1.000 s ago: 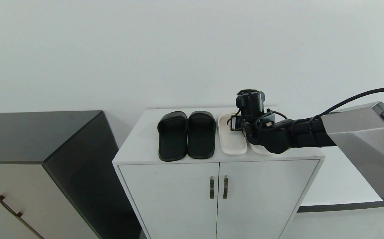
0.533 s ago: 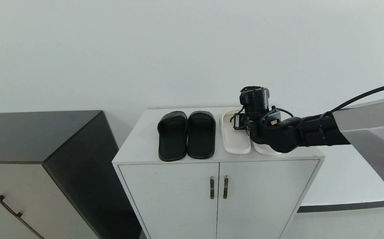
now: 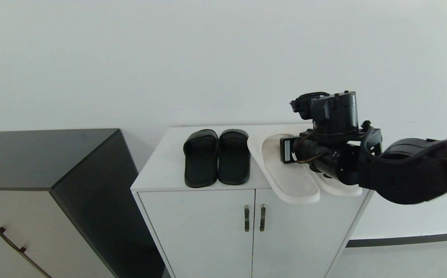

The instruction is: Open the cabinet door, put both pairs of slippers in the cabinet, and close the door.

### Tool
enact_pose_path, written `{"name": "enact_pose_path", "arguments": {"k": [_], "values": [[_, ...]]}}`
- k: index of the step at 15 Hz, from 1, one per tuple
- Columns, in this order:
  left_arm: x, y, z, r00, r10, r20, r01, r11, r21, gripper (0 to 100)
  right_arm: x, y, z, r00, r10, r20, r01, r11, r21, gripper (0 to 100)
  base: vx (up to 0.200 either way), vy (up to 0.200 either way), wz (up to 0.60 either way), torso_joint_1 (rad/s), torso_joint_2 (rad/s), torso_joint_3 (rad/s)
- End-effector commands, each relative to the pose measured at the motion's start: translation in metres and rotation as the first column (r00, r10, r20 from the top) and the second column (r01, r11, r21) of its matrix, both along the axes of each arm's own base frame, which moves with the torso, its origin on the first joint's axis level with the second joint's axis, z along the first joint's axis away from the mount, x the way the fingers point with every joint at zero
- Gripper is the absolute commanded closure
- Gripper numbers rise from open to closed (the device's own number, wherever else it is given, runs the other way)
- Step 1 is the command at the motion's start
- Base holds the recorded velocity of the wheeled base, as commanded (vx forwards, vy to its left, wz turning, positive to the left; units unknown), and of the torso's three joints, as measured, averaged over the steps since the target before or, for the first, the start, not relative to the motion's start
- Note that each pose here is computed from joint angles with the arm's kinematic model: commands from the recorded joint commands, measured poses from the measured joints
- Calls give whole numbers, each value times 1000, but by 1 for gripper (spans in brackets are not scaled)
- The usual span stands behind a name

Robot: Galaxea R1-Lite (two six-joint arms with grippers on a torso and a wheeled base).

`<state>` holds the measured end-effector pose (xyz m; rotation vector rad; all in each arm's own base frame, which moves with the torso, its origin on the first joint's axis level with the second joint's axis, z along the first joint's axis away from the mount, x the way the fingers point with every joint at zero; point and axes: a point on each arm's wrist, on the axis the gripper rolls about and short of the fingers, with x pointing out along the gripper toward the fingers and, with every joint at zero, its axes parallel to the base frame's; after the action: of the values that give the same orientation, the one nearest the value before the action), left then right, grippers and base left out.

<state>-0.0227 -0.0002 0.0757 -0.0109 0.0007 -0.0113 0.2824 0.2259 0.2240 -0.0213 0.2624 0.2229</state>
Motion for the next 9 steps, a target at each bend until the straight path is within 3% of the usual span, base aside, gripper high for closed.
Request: {"name": "enact_pose_path", "arguments": {"k": [1, 4, 9], "values": [[0, 0, 0, 1000, 1, -1, -1, 1000, 0, 100, -53, -12, 16, 988, 154, 19, -155, 988, 24, 100, 0, 0, 0, 0, 0, 0], [0, 0, 0, 1000, -1, -1, 1, 1000, 0, 100, -87, -29, 5, 910, 413, 40, -415, 909, 46, 100, 0, 0, 0, 0, 0, 0], [0, 0, 0, 1000, -1, -1, 1, 1000, 0, 100, -92, -32, -15, 883, 468, -8, -468, 883, 50, 100, 0, 0, 0, 0, 0, 0]]}}
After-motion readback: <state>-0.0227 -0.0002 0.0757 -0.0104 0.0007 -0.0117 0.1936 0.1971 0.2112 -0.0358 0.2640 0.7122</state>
